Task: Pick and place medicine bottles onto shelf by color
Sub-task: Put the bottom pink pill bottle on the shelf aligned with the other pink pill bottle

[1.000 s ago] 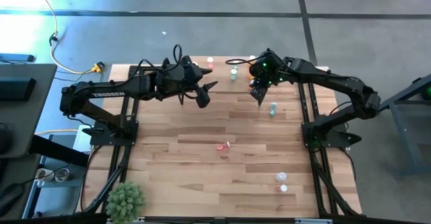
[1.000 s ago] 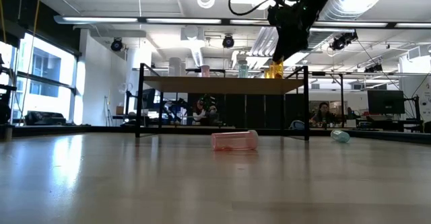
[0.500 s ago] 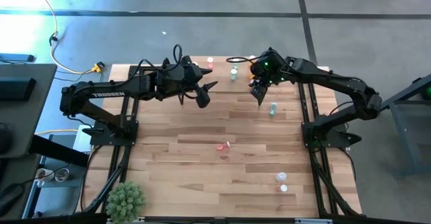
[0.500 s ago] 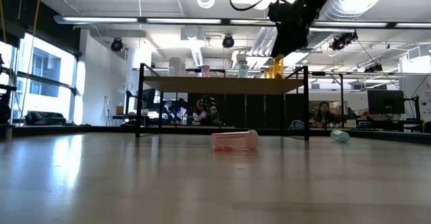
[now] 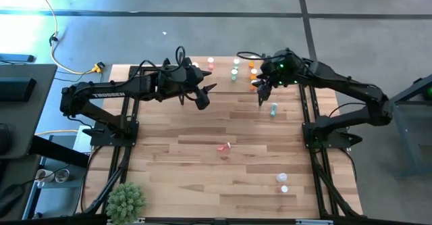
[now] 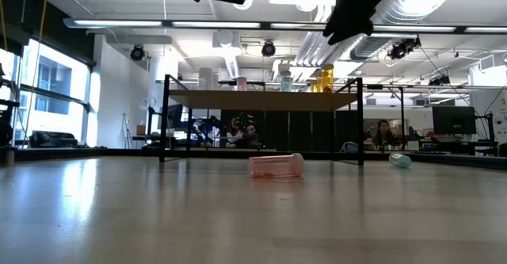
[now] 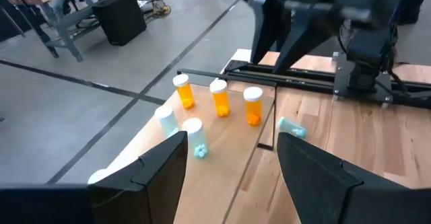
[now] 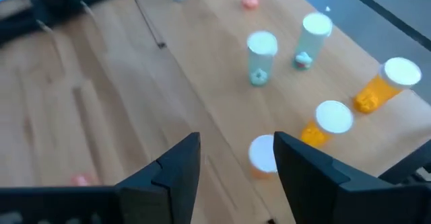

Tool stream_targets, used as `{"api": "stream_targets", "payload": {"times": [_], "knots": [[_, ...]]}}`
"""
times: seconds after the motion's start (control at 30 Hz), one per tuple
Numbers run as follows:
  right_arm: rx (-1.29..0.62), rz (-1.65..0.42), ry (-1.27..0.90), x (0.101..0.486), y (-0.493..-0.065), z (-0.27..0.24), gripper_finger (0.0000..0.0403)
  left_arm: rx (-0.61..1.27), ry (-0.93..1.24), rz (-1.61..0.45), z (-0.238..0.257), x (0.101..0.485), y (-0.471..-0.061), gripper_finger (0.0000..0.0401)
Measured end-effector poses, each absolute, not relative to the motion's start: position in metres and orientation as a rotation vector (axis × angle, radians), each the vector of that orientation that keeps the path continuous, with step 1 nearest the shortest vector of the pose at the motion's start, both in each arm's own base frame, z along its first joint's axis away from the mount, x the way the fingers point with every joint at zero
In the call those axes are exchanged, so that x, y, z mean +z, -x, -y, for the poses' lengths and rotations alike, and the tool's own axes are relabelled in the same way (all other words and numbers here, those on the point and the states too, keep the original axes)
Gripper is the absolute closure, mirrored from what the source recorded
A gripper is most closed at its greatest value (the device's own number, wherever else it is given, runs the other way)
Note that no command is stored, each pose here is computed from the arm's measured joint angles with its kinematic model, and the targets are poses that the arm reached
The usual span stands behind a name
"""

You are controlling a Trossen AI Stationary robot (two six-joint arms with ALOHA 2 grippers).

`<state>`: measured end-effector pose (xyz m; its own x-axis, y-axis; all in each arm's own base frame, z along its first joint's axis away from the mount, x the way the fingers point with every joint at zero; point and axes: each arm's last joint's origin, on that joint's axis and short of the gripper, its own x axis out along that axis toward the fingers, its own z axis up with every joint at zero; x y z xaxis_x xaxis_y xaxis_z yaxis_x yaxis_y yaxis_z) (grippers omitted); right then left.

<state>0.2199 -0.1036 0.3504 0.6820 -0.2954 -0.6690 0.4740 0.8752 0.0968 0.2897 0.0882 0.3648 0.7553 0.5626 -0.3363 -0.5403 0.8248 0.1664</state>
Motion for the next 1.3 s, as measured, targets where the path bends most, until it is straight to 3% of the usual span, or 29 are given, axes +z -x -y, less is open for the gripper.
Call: {"api": "stream_targets", "payload": {"times": [0.33,0.93,1.3], "knots": [[-0.392,-0.635,-0.448,0.364,-0.211,0.067,0.0224,0.582,-0.157,-0.417,-0.088,0.365,-0.290,0.0184],[-0.531,-0.813,-0.866,0.347,-0.205,0.013,0.0224,0.550,-0.254,-0.490,-0.083,0.373,-0.270,0.0185],[-0.540,-0.972,-0.973,0.340,-0.192,-0.033,0.0224,0.550,-0.254,-0.499,-0.081,0.375,-0.264,0.0185]]}}
